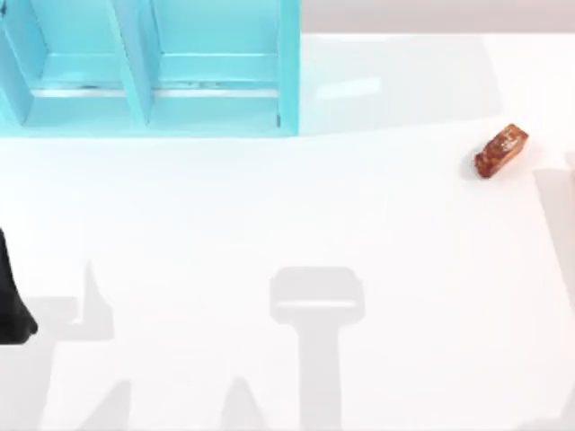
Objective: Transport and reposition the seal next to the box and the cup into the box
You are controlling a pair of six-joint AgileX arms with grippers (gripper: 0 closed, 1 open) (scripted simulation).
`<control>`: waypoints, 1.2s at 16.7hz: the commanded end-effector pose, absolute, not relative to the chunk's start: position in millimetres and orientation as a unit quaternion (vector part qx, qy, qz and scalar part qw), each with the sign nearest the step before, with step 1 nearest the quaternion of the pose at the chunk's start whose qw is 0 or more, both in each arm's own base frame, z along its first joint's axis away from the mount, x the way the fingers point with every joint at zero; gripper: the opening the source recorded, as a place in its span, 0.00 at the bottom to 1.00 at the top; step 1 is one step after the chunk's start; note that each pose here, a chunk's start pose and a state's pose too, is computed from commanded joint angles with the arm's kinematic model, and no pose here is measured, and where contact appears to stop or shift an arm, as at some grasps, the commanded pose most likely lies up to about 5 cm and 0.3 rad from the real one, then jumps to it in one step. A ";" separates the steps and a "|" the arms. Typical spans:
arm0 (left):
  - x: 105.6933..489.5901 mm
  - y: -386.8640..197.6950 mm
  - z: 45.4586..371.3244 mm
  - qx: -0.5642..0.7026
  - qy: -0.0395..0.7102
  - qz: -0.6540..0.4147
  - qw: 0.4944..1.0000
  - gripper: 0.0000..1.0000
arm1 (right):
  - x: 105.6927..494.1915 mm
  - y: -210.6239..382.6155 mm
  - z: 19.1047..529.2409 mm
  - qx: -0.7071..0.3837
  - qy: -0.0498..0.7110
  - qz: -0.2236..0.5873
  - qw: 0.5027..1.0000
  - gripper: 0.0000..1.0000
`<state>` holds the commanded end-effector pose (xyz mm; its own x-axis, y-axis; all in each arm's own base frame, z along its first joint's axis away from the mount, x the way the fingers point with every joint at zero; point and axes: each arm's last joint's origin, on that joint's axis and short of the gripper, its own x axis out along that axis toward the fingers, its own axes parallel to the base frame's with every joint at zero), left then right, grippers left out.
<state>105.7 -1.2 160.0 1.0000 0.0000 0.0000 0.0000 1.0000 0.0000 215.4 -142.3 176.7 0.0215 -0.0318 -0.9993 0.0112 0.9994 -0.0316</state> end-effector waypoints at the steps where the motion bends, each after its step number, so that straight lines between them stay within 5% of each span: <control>1: 105.7 -1.2 160.0 0.000 0.000 0.000 1.000 1.00 | 215.4 -142.3 176.7 -0.007 0.699 -0.015 0.715 0.30; 10: 105.7 -1.2 160.0 0.000 0.000 0.000 1.000 1.00 | 215.4 -142.3 176.7 -0.007 0.699 -0.015 0.715 0.98; 20: 105.7 -1.2 160.0 0.000 0.000 0.000 1.000 1.00 | 215.5 -142.4 177.7 -0.008 0.698 -0.015 0.715 1.00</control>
<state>105.7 -1.2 160.0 1.0000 0.0000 0.0000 0.0000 1.0000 0.0000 215.5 -142.4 177.7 0.0239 -0.0325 -0.9992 0.0113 0.9994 -0.0322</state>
